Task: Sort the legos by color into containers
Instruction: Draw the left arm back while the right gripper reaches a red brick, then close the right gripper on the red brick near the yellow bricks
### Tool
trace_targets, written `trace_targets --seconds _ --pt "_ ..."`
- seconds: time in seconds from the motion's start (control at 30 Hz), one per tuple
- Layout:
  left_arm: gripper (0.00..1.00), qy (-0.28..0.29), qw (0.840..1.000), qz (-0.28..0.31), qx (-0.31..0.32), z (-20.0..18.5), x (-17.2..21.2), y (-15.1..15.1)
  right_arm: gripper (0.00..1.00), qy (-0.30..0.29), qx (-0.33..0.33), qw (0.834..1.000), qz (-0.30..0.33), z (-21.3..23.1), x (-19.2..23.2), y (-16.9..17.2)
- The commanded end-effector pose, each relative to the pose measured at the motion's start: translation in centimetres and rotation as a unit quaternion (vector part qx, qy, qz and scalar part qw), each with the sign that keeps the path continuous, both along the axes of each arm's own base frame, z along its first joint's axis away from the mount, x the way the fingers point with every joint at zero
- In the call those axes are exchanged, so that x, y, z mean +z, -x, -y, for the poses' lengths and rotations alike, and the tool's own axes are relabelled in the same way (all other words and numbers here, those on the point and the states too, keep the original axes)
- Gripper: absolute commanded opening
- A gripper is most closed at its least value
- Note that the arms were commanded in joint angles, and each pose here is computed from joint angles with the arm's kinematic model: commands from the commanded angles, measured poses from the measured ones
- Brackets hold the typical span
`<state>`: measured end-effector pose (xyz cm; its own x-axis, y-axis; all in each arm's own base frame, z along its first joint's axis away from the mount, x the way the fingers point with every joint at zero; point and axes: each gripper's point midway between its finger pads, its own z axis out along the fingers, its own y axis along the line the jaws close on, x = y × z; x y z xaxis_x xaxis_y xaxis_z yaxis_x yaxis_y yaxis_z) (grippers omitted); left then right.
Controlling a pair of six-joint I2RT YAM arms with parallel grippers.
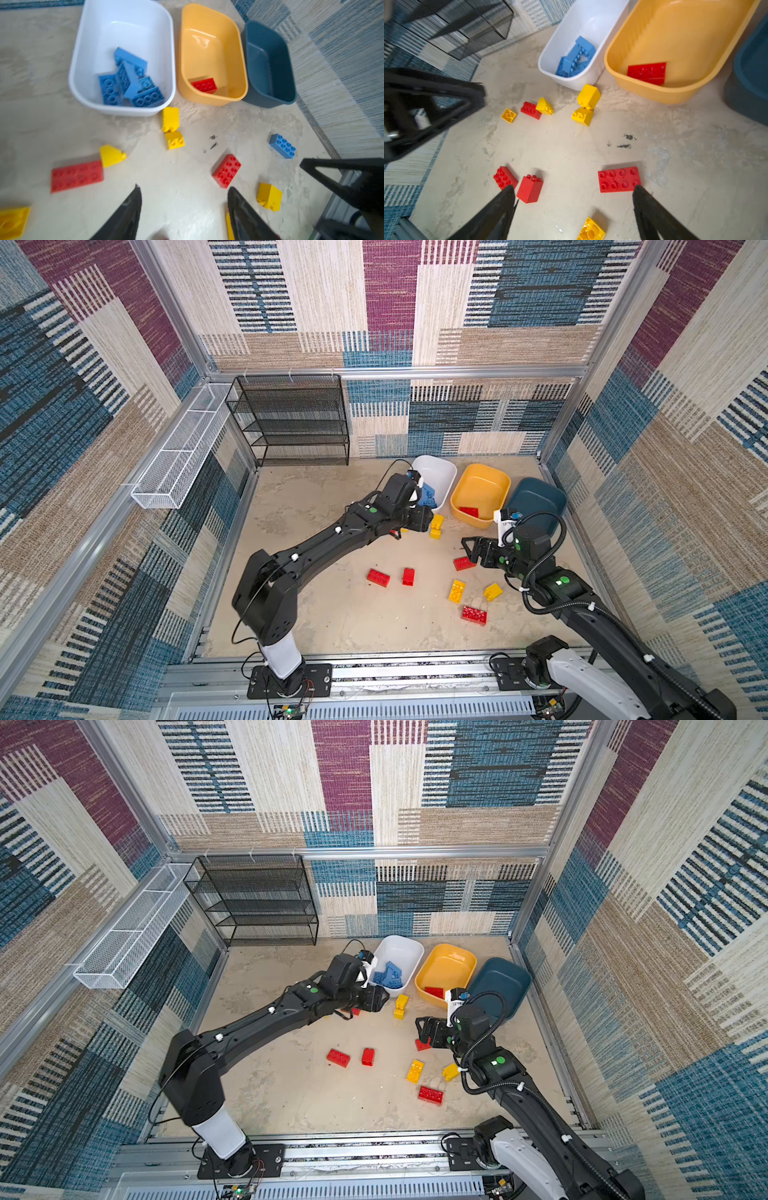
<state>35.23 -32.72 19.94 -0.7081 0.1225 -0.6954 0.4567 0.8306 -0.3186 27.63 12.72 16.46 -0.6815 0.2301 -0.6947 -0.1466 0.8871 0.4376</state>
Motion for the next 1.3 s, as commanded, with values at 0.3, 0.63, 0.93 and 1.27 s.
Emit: trace_targets --seconds 0.3,0.63,0.93,1.27 --pt "0.66 0.034 0.997 -0.030 0.063 -8.0 -4.0 8.0 0.89 0.050 -0.034 0.997 -0.057 0.6 -8.6 -2.5" --pt "0.67 0.003 0.995 -0.012 0.094 -12.6 -5.0 10.7 0.89 0.074 -0.004 0.993 -0.093 -0.1 -11.7 -2.6" --pt "0.68 -0.025 0.995 0.013 0.098 -13.3 -3.8 10.0 0.83 0.111 0.001 0.987 -0.120 -0.7 -13.3 -2.6" --pt "0.68 -0.031 0.994 0.010 0.102 -13.7 -4.3 10.3 0.80 0.173 0.018 0.975 -0.139 -2.6 -14.6 -1.7"
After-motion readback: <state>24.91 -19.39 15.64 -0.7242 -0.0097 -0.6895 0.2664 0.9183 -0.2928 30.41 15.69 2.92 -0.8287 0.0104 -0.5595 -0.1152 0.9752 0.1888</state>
